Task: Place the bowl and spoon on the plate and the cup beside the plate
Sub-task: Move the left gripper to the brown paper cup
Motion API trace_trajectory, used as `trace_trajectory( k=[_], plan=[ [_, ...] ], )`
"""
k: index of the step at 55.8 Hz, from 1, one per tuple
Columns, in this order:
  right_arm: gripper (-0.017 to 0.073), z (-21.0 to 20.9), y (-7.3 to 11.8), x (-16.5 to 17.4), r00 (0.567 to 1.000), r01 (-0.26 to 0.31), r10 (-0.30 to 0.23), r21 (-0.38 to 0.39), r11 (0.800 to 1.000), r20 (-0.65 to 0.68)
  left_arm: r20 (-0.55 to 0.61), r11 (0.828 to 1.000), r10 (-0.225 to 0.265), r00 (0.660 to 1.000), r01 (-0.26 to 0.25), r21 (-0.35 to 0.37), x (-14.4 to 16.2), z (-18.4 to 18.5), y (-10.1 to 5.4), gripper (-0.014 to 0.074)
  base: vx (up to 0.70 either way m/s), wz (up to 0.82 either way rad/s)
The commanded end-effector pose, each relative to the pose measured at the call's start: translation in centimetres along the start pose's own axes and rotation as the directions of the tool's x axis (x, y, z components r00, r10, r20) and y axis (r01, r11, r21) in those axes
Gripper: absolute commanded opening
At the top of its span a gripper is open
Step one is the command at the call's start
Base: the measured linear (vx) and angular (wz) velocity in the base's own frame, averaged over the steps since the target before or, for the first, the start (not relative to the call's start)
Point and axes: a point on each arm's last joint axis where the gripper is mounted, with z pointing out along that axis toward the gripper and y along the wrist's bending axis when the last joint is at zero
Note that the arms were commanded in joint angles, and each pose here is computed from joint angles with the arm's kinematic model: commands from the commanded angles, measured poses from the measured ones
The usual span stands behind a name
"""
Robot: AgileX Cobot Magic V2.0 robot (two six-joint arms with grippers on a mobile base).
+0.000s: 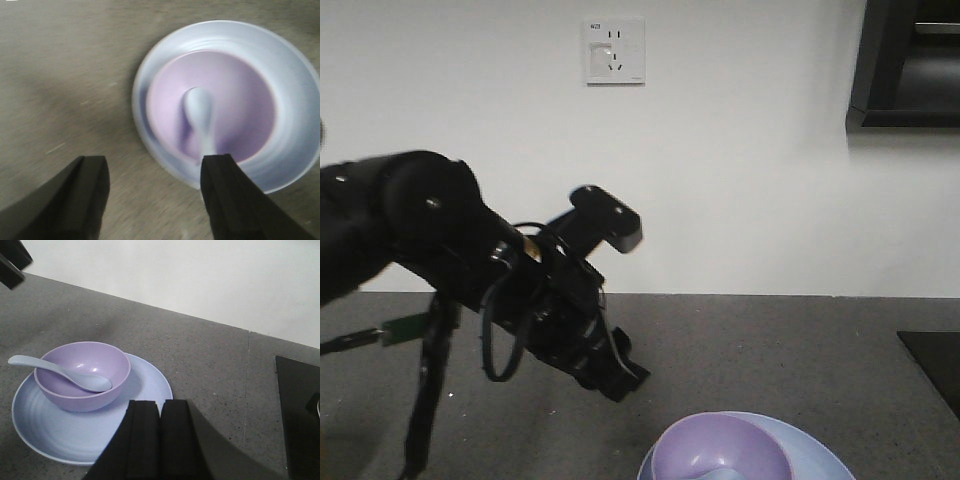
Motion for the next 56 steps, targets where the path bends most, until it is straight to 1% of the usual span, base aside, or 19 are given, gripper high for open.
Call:
trace_trajectory(
  k=[1, 3, 6, 10, 12, 13, 20, 26, 28, 31, 35, 40, 45, 49, 52, 56],
  plan=[
    [-0.0008, -0.2, -0.2, -1.4, 0.997, 0.000, -0.001, 0.018, 1.000, 0.083, 0.085, 0.983, -0.016, 0.996, 0.031, -0.180, -0.3, -5.8, 0.1, 0.0523, 0.00, 0.00],
    [-0.0008, -0.2, -0.2, -1.4, 0.997, 0.000, -0.001, 0.018, 1.000, 0.081, 0.057, 0.971, -0.032, 0.998, 0.044, -0.236, 0.2, -6.8, 0.4, 0.0523, 0.00, 0.00],
    [-0.0008, -0.2, -0.2, -1.3, 0.997, 0.000, -0.001, 0.018, 1.000, 0.080, 0.007, 0.947, -0.071, 0.997, 0.070, -0.314, 1.2, -8.1, 1.1, 0.0523, 0.00, 0.00],
    [-0.0008, -0.2, -0.2, -1.3, 0.997, 0.001, -0.003, 0.018, 1.000, 0.078, -0.055, 0.922, -0.131, 0.990, 0.101, -0.374, 2.4, -9.3, 2.0, 0.0523, 0.00, 0.00],
    [-0.0008, -0.2, -0.2, -1.3, 0.997, 0.002, -0.004, 0.019, 1.000, 0.077, -0.057, 0.908, -0.160, 0.986, 0.124, -0.401, 2.9, -9.8, 2.6, 0.0523, 0.00, 0.00],
    [-0.0008, -0.2, -0.2, -1.3, 0.997, 0.002, -0.004, 0.019, 1.000, 0.077, -0.049, 0.901, -0.175, 0.983, 0.140, -0.411, 3.1, -10.2, 2.9, 0.0523, 0.00, 0.00],
    [-0.0008, -0.2, -0.2, -1.2, 0.998, 0.002, -0.003, 0.017, 1.000, 0.069, -0.033, 0.868, -0.251, 0.967, 0.210, -0.450, 4.7, -11.3, 4.3, 0.0523, 0.00, 0.00],
    [-0.0008, -0.2, -0.2, -1.2, 0.998, 0.003, -0.004, 0.017, 1.000, 0.068, -0.048, 0.832, -0.334, 0.942, 0.270, -0.484, 6.4, -11.3, 5.7, 0.0523, 0.00, 0.00],
    [-0.0008, -0.2, -0.2, -1.2, 0.998, 0.004, -0.005, 0.018, 1.000, 0.068, -0.055, 0.818, -0.365, 0.930, 0.291, -0.496, 7.1, -11.2, 6.4, 0.0523, 0.00, 0.00],
    [-0.0008, -0.2, -0.2, -1.2, 0.998, 0.005, -0.006, 0.017, 1.000, 0.066, -0.072, 0.804, -0.397, 0.915, 0.309, -0.507, 8.0, -10.9, 7.0, 0.0523, 0.00, 0.00],
    [-0.0008, -0.2, -0.2, -1.2, 0.998, 0.004, -0.005, 0.017, 1.000, 0.065, -0.099, 0.790, -0.436, 0.894, 0.328, -0.518, 9.1, -10.3, 7.6, 0.0523, 0.00, 0.00],
    [-0.0008, -0.2, -0.2, -1.2, 0.998, 0.004, -0.005, 0.017, 1.000, 0.065, -0.128, 0.776, -0.475, 0.870, 0.347, -0.527, 10.4, -9.7, 8.2, 0.0523, 0.00, 0.00],
    [-0.0008, -0.2, -0.2, -1.2, 0.998, 0.004, -0.005, 0.017, 1.000, 0.065, -0.139, 0.754, -0.520, 0.843, 0.376, -0.539, 11.4, -9.4, 8.7, 0.0523, 0.00, 0.00],
    [-0.0008, -0.2, -0.2, -1.2, 0.998, 0.004, -0.005, 0.017, 1.000, 0.065, -0.144, 0.744, -0.536, 0.832, 0.385, -0.546, 11.9, -9.3, 9.0, 0.0523, 0.00, 0.00],
    [-0.0008, -0.2, -0.2, -1.2, 0.998, 0.004, -0.005, 0.017, 1.000, 0.065, -0.153, 0.741, -0.546, 0.824, 0.389, -0.547, 12.3, -9.2, 9.1, 0.0523, 0.00, 0.00],
    [-0.0008, -0.2, -0.2, -1.2, 0.998, 0.004, -0.005, 0.017, 1.000, 0.065, -0.174, 0.742, -0.553, 0.815, 0.386, -0.548, 12.9, -8.8, 9.1, 0.0523, 0.00, 0.00]
  ],
)
